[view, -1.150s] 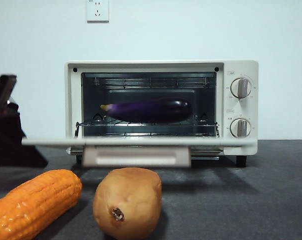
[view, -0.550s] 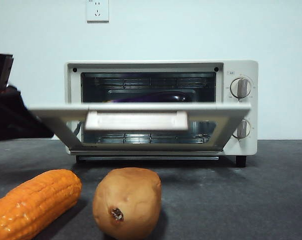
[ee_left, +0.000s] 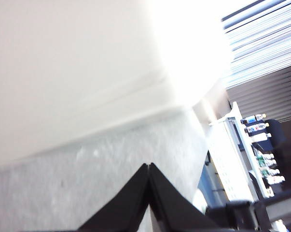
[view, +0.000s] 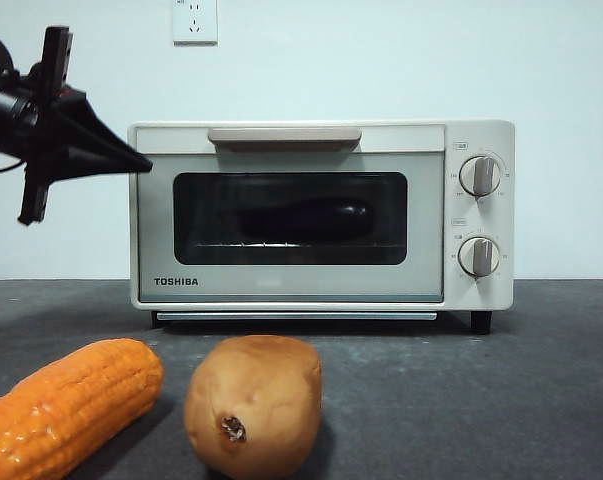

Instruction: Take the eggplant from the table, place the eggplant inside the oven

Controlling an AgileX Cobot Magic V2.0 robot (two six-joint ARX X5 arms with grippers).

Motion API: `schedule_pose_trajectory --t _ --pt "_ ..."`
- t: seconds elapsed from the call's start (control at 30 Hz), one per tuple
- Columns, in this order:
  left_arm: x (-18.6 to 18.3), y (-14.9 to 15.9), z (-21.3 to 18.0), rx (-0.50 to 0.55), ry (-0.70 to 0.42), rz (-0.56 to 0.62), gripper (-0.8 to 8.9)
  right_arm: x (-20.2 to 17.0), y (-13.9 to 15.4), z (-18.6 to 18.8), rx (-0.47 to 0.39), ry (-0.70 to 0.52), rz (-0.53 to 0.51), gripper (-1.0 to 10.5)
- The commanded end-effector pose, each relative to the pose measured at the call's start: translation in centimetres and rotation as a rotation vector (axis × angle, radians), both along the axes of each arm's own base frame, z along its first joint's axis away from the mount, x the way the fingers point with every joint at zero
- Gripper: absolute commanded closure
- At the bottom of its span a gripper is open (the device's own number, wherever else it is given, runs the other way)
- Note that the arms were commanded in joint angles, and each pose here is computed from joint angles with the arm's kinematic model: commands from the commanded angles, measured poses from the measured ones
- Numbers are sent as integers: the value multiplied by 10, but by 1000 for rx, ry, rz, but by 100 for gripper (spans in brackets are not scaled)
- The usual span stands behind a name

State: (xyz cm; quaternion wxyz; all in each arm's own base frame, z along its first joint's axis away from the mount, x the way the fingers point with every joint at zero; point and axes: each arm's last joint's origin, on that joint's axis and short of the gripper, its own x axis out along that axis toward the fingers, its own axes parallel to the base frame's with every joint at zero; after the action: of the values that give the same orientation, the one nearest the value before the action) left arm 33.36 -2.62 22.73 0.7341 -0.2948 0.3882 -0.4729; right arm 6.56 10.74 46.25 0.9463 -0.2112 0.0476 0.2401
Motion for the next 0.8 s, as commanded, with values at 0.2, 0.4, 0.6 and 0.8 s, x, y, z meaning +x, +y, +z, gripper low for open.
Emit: schedule_pose_trajectory --t 0.2,0.4,0.6,0.8 --pt "-16 3 58 214 -185 241 810 6 11 -14 -68 110 -1 941" --pt "-60 -13 115 309 -422 338 810 28 27 -43 -132 254 81 941" --pt "-110 -36 134 446 -566 398 810 68 28 -91 10 368 27 941" --pt "-143 -47 103 506 -575 432 810 93 8 -139 170 342 -99 941"
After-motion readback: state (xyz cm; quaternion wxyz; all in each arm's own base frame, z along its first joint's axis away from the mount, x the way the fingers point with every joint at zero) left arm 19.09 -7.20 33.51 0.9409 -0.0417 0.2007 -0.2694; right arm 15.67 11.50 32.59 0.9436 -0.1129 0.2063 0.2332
